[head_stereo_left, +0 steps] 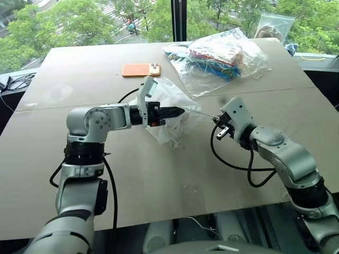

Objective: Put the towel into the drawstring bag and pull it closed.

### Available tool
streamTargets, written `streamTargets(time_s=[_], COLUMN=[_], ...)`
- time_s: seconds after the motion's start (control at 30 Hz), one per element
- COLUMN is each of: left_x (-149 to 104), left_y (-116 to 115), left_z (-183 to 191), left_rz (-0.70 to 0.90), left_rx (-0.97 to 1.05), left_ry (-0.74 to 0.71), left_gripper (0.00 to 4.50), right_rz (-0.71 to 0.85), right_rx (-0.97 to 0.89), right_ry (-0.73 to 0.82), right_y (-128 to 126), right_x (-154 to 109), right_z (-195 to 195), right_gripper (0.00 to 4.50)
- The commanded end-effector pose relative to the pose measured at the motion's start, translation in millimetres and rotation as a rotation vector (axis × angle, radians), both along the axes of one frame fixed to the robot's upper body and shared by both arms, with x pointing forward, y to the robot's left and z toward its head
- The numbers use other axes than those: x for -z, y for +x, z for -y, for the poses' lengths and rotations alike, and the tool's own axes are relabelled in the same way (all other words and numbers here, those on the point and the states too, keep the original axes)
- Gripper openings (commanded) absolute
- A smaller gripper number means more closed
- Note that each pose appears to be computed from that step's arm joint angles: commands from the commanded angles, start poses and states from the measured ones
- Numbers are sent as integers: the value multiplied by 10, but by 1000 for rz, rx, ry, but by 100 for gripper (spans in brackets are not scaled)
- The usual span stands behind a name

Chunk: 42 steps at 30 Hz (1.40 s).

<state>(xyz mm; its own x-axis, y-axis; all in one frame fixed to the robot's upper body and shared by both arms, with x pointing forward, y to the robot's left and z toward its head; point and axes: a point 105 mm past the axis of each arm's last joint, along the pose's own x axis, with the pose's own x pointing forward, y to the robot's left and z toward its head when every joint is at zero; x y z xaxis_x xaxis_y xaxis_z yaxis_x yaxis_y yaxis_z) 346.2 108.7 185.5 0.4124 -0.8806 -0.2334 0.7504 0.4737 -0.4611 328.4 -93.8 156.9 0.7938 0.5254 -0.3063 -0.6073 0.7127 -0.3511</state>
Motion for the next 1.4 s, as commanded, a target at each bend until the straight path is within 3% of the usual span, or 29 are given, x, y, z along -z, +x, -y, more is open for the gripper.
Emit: streamTargets(time_s=[0.03,0.23,0.37,0.6,0.8,1.07,1.33,1.4], left_x=[-160,-237,-272,42,395,719,805,786], left_y=[49,-7,-139,-423,-913,-804,-568,-539], left_z=[-60,-50,-206,-796,-921,-370,-107,-66], left_rz=[89,166,202,48,-55,99,132,138], left_rx=[-13,49,88,-10,49,-42,-95,-95], left_ry=[9,-37,-54,-37,45,86,72,48], left_gripper=[0,0,0,314,314,314,314,263], right_rz=[78,241,156,72,54,48,46,47], right_rx=[-14,83,11,-13,-10,-16,-2,4], right_ry=[-149,-357,-28,83,115,122,104,100], right_y=[1,176,16,-87,-77,-63,-83,-87], right_x=[-131,-410,-552,-468,-446,-452,-452,-451], right_z=[157,479,193,71,55,52,106,118], right_gripper=[4,4,4,0,0,0,0,0])
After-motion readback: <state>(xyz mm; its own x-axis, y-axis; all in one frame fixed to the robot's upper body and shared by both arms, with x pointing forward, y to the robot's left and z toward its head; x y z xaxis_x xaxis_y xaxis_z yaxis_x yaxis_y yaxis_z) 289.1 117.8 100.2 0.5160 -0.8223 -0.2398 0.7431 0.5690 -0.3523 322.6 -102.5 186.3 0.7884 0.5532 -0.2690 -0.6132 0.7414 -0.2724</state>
